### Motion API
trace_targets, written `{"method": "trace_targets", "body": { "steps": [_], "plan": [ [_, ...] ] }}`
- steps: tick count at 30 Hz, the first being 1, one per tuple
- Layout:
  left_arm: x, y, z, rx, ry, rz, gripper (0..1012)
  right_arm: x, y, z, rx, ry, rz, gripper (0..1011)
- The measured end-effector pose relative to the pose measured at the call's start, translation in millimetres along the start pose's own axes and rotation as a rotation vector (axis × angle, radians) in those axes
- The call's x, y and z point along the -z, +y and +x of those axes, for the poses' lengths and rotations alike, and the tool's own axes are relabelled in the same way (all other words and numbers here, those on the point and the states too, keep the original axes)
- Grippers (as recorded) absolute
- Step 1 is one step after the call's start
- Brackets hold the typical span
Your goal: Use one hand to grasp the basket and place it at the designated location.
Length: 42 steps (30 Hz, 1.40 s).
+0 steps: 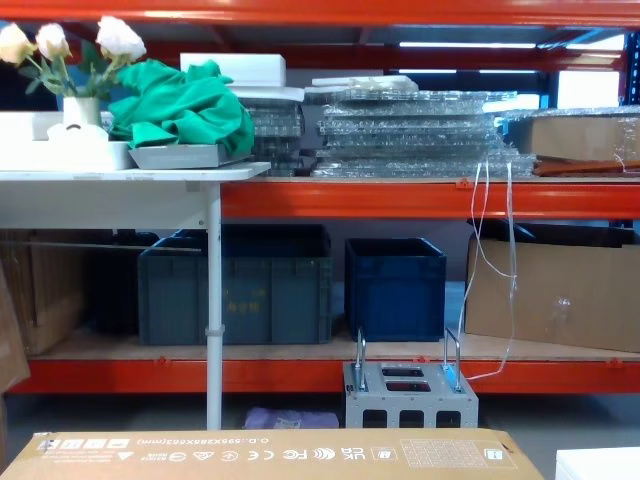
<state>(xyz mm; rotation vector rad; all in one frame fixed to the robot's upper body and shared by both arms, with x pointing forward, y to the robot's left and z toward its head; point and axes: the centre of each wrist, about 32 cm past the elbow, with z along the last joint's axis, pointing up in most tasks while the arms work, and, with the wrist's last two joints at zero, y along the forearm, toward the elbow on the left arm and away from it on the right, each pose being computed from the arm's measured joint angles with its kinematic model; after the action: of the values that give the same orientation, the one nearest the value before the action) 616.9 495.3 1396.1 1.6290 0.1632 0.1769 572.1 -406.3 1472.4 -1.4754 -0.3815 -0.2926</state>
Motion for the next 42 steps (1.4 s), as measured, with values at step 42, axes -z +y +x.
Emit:
{"method": "trace_targets", "body": {
  "steps": [42],
  "plan": [
    [0.0, 0.0, 0.0, 0.0, 0.0, 0.0, 0, -0.1, 0.6, 0.0, 0.0, 0.0, -0.002, 1000]
  ]
}}
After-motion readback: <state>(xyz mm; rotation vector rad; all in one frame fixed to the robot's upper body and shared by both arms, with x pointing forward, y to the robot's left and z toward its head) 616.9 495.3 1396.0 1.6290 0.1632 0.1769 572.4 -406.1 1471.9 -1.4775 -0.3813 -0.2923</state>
